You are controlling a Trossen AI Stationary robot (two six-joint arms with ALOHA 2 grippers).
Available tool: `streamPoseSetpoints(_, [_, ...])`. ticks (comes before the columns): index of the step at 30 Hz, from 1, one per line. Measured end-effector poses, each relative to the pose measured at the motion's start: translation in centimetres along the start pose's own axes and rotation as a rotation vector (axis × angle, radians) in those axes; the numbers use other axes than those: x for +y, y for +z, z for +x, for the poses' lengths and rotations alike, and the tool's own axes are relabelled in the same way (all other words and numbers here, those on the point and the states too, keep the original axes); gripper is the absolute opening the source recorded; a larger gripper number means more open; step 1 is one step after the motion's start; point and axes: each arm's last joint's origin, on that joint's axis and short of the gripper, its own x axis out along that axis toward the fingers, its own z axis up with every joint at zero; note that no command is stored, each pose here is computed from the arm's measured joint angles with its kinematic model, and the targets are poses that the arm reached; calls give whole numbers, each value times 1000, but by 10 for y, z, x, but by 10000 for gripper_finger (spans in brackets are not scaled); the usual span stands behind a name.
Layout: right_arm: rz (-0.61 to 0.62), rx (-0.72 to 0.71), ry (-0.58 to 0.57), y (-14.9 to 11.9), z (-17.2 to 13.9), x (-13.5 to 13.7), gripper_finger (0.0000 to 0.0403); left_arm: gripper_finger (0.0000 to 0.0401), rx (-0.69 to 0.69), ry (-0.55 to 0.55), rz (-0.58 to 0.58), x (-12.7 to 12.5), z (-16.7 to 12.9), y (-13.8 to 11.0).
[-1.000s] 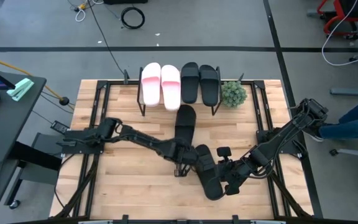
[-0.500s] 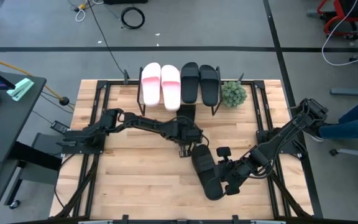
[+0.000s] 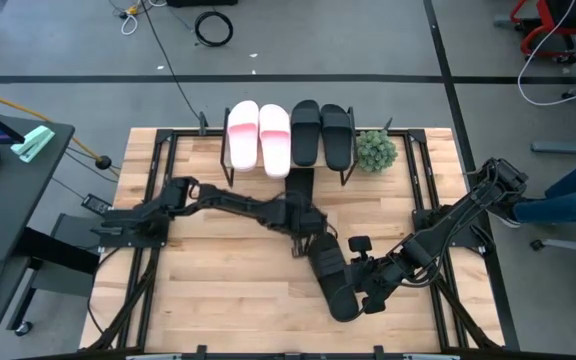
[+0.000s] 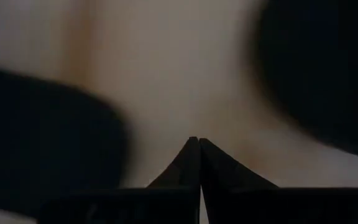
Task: Pick and place slides into the shelf
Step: Put the black slipper under the shelf
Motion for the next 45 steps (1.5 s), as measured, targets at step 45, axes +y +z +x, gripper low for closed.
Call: streamPoseSetpoints(45, [77, 0, 0, 0, 0, 0, 82, 1, 319, 297, -305, 42, 5, -33])
